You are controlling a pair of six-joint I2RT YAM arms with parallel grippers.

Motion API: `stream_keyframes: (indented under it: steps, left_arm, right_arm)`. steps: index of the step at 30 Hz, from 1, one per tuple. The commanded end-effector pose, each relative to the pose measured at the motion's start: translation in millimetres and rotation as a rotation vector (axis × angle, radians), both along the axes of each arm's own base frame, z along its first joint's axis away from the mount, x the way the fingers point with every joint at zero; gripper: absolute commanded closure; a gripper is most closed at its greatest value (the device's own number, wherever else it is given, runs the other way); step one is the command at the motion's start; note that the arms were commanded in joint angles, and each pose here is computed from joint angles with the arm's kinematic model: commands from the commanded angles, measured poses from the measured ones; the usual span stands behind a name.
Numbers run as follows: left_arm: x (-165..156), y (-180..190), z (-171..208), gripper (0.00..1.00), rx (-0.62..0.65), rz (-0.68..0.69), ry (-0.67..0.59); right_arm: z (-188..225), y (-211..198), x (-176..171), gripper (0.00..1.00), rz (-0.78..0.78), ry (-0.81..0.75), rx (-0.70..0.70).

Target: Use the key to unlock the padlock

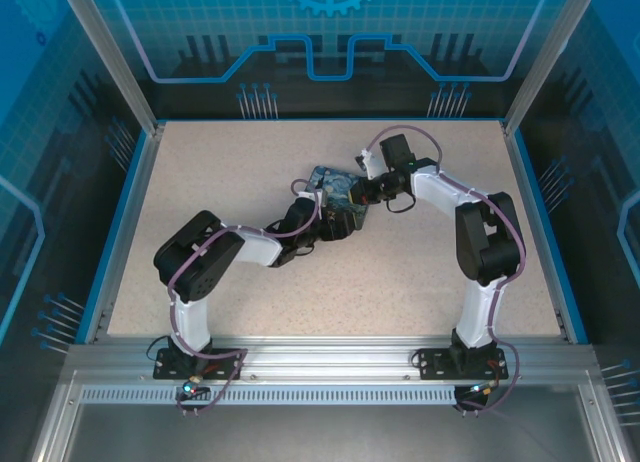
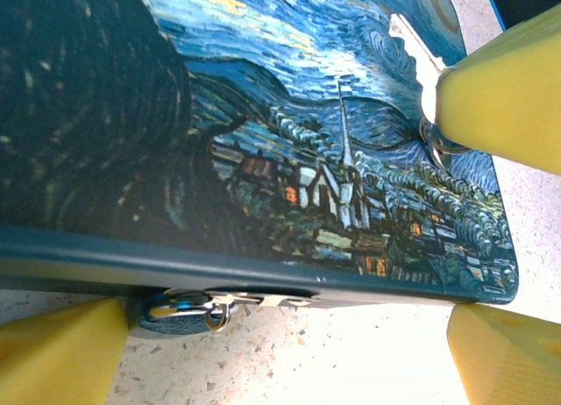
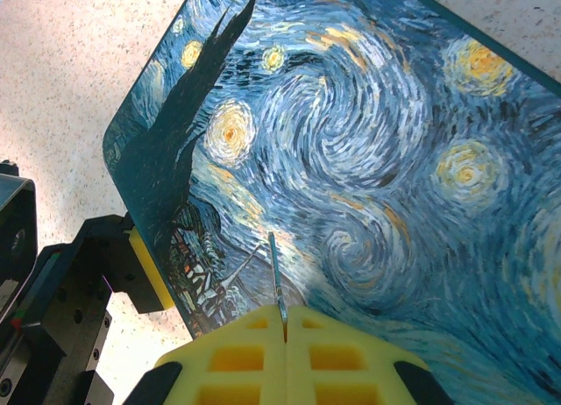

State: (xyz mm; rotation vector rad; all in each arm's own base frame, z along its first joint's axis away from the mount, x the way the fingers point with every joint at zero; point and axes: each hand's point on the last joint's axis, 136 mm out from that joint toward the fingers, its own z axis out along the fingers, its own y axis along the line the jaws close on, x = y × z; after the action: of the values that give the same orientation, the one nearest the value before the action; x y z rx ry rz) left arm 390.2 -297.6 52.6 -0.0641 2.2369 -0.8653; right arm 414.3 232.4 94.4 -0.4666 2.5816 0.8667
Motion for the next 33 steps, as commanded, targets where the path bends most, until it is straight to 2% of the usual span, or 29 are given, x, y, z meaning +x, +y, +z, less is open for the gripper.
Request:
stream_keyframes:
  steps: [1,6,13,17,20,27,30,33]
  left_arm:
    - [6,2,-3,0.09,-0.04,0.031,0.006]
    - [3,0,17,0.2,-0.087,0.003,-0.047]
    - [-3,-7,35,0.2,-0.165,-0.032,-0.081]
    - [-4,-10,29,0.2,-0.166,-0.043,-0.064]
    - [-1,-5,15,0.15,-0.098,-0.01,-0.031]
    - [4,14,-5,0.09,0.057,0.095,0.044]
    - [3,12,-12,0.11,0.123,0.11,0.073]
    - [2,16,-15,0.16,0.2,0.13,0.075]
  right_arm:
    - [-51,-11,-40,1.0,0.004,0.179,-0.118]
    - [-52,-11,-40,1.0,0.005,0.18,-0.115]
    - [-51,-10,-40,1.0,0.009,0.176,-0.112]
    - [-51,-10,-39,1.0,0.009,0.175,-0.113]
    - [-50,-10,-40,1.0,0.008,0.175,-0.112]
    - [-52,-9,-39,1.0,0.007,0.177,-0.11]
    - [-52,-9,-39,1.0,0.008,0.175,-0.107]
    - [-52,-9,-39,1.0,0.01,0.173,-0.105]
